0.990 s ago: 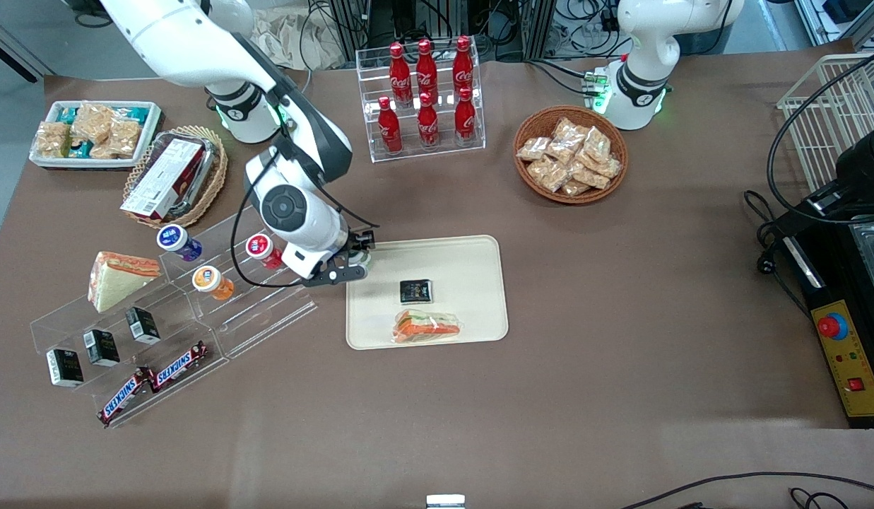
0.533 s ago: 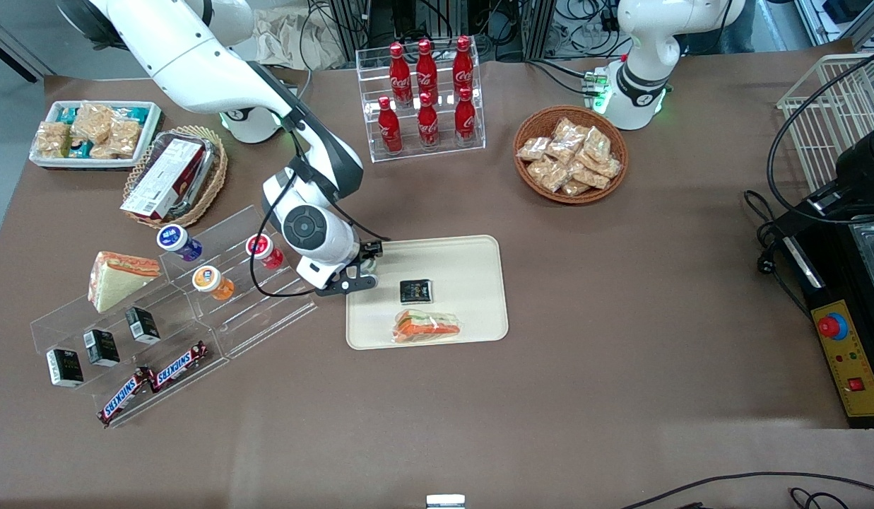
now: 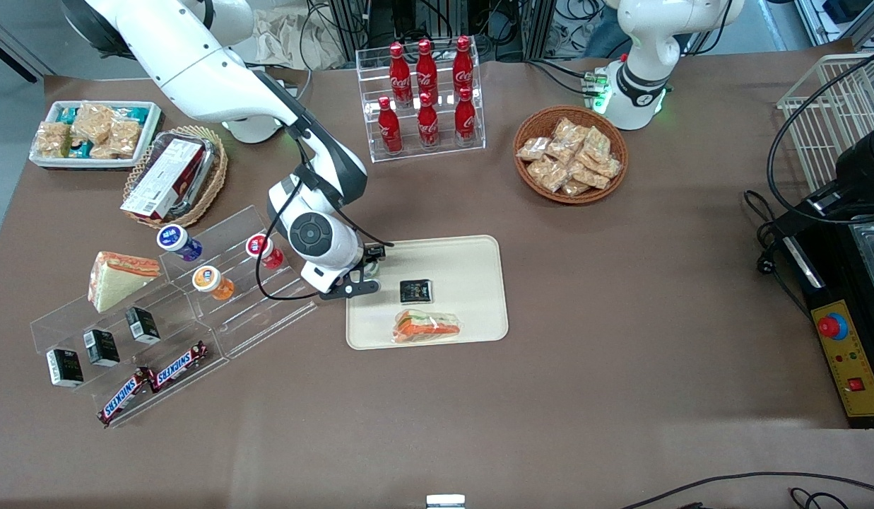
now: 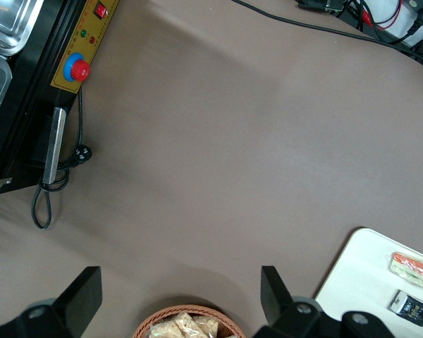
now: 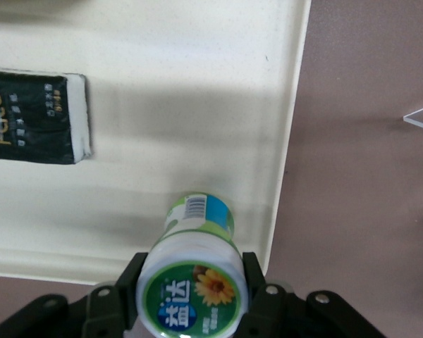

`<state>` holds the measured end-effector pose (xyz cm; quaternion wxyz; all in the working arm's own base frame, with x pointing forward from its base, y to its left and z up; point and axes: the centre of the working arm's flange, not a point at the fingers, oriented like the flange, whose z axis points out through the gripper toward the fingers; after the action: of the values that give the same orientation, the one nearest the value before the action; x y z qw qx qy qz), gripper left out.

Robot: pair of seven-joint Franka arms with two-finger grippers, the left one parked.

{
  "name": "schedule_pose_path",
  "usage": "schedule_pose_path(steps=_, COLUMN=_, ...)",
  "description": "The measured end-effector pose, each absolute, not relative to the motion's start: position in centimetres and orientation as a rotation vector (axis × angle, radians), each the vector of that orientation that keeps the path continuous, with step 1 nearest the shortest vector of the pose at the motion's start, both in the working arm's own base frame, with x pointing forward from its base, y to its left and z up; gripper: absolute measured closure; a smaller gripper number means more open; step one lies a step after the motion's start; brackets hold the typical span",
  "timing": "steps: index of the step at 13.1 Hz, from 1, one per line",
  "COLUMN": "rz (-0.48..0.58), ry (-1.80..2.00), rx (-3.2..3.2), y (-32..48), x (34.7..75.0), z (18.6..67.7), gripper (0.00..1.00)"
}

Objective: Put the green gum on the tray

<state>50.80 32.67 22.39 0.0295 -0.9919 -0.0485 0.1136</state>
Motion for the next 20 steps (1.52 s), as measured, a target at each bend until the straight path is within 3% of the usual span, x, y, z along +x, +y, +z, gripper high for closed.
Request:
schedule_pose_path(steps=4, rz=0.320, ry=-0.191, rx=-3.087, y=32.4, x=51.1, z=22.4, gripper=0.04)
schedule_pose_path(steps=5, rz=0.316, ry=-0.191, rx=-3.088, y=32.4, x=51.2, z=22.5, gripper=0.00)
schedule_pose_path(steps=9, rz=0.213, ry=-0.184, rx=-3.094, y=32.0, x=52.9, z=26.8, gripper=0.00)
schedule_pose_path(steps=13, rz=0.165, ry=-0.207, rx=-3.132, y=28.7, x=54.1, z=38.7, gripper=0.00)
schedule_pose_path(steps=16, rz=0.203, ry=-0.170, rx=-3.131, y=24.4, x=53.8, z=47.6, gripper=0.00)
schedule_pose_path(steps=20, rz=0.179, ry=-0.110, rx=-3.135, y=14.4, x=54.6, z=55.9, gripper=0.00)
